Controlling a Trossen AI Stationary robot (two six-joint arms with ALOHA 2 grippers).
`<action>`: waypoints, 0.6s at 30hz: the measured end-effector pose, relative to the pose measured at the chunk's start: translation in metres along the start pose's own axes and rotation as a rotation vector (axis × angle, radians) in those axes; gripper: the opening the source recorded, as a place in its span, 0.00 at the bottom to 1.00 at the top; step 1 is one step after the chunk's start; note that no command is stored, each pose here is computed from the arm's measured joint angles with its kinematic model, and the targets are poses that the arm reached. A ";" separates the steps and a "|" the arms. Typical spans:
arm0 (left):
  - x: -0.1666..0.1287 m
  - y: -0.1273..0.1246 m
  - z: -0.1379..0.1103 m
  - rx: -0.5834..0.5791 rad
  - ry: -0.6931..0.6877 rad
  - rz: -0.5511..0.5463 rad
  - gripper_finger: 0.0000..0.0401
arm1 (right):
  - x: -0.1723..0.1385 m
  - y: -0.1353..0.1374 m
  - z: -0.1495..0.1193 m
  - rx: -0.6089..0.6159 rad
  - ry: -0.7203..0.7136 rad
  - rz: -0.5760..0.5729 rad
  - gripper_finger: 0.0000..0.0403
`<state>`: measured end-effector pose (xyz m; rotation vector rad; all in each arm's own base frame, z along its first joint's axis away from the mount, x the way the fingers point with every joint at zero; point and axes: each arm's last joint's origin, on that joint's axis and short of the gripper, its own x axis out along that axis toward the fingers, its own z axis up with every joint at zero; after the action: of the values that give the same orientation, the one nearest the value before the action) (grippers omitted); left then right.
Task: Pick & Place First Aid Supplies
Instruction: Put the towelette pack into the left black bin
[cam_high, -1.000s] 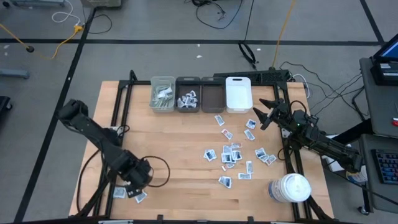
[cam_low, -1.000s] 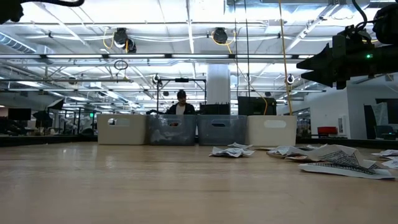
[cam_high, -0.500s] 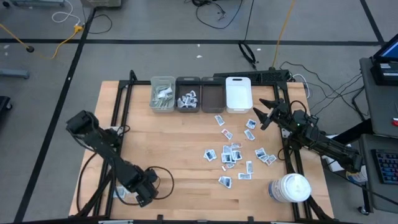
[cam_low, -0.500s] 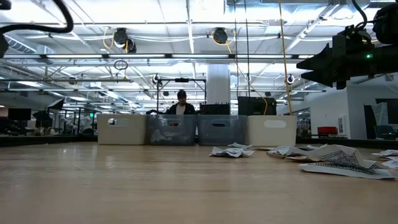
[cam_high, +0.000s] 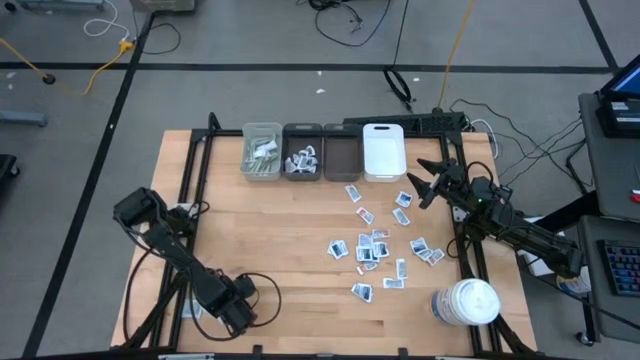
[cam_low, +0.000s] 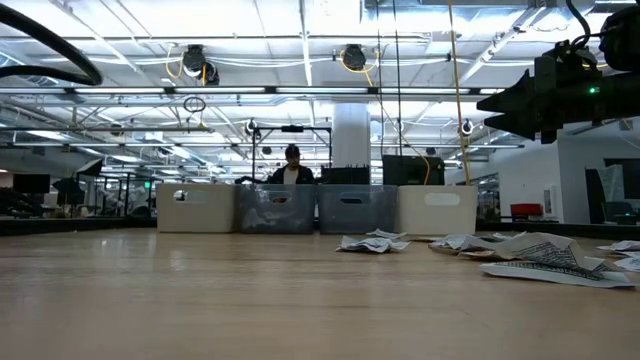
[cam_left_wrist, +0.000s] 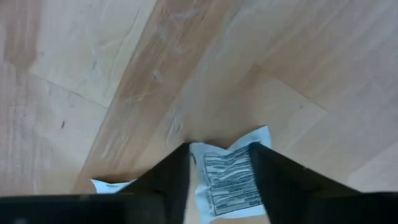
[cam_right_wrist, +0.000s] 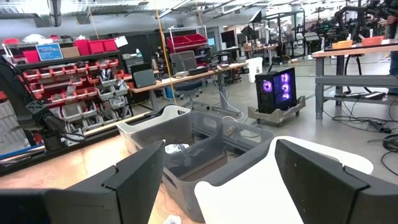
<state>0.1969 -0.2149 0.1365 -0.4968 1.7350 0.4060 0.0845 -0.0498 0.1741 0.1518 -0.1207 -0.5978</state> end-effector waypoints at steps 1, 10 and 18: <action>0.000 0.000 0.000 0.000 -0.003 0.001 0.37 | 0.000 0.000 0.000 0.000 0.000 0.000 0.74; 0.000 -0.003 0.004 0.027 0.007 -0.042 0.03 | 0.000 0.000 0.000 0.000 0.000 0.000 0.74; -0.018 0.006 0.017 0.071 0.006 -0.101 0.01 | 0.000 0.000 0.000 0.000 0.000 0.000 0.74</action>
<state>0.2108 -0.1991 0.1510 -0.5325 1.7156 0.2700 0.0845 -0.0498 0.1741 0.1518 -0.1206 -0.5981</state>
